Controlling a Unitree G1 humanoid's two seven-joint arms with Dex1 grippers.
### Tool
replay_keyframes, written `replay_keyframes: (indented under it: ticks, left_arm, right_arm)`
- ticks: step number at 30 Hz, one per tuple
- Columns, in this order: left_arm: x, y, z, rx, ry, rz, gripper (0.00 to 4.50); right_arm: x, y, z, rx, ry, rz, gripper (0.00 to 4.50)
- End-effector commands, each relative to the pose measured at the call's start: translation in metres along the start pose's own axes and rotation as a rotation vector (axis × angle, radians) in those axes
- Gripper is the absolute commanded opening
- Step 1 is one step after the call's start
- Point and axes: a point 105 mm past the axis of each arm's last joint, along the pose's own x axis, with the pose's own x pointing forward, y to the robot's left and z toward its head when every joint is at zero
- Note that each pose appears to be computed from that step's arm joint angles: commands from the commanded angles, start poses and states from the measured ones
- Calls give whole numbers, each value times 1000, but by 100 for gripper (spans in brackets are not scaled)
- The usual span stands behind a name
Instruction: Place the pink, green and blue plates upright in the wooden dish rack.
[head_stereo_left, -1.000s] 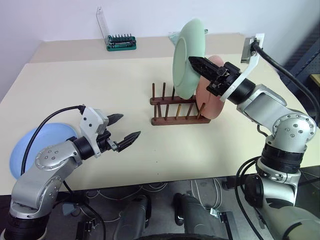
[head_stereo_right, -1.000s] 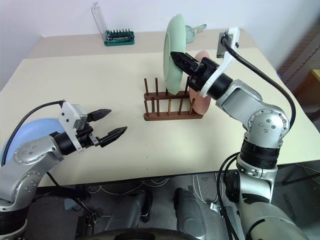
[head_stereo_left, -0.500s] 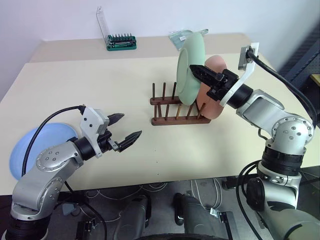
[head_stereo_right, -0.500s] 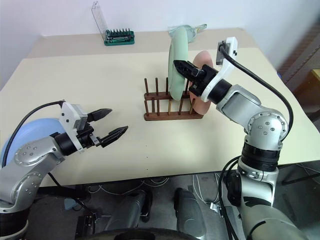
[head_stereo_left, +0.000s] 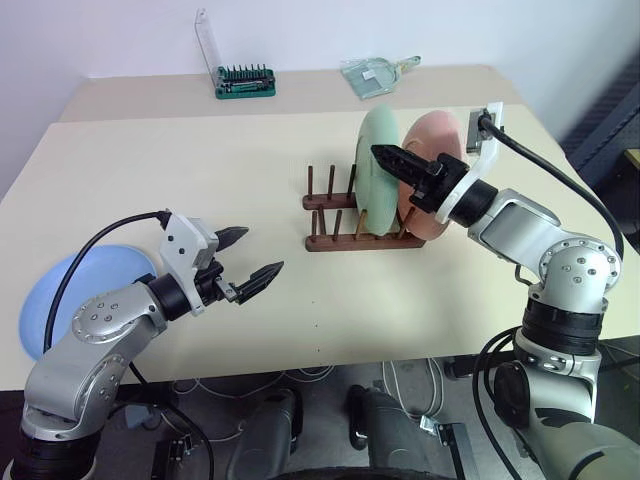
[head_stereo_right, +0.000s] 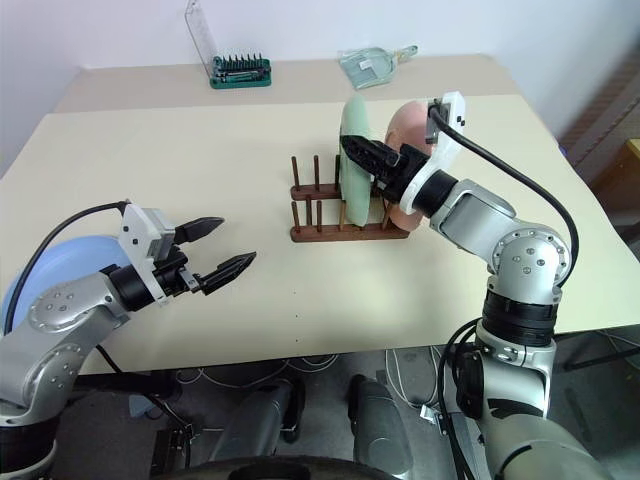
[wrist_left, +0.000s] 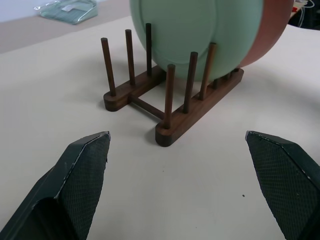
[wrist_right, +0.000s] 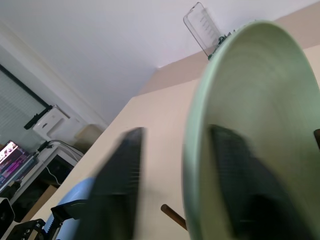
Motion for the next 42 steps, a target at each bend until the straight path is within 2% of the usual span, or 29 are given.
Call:
replay_keyframes:
  ticks: [1, 15, 19, 20, 23, 24, 27, 31, 34, 37, 42]
  left_arm:
    - [0, -3, 6, 29, -17, -5, 450]
    - [2, 2, 9, 26, -43, 15, 450]
    - [1, 9, 12, 23, -60, 54, 450]
    - [-2, 24, 15, 16, -79, 141, 450]
    - [-29, 81, 32, -40, -163, 487, 450]
    - [-39, 95, 31, -48, -149, 583, 450]
    - [-62, 120, 28, -60, -105, 765, 450]
    - [-131, 158, 17, -155, -18, 1166, 450]
    - [-173, 162, 4, -209, 60, 1298, 450]
    - [-185, 157, -7, -247, 114, 1311, 450]
    - [-213, 139, -48, -396, 264, 1352, 450]
  right_arm:
    - [-1, 13, 11, -49, -25, 40, 416]
    - [0, 34, 46, -265, -99, 73, 416]
    - [3, 41, 51, -396, -107, 88, 416]
    - [5, 49, 55, -484, -110, 112, 416]
    - [13, 78, 43, -880, -35, 254, 416]
    - [15, 81, 34, -961, -2, 298, 416]
    - [19, 82, 19, -1060, 48, 378, 416]
    - [24, 80, 14, -1073, 56, 421, 416]
    - [26, 78, 12, -1095, 69, 447, 416]
    - [27, 78, 11, -1095, 70, 468, 416]
    - [30, 78, 6, -1093, 80, 500, 416]
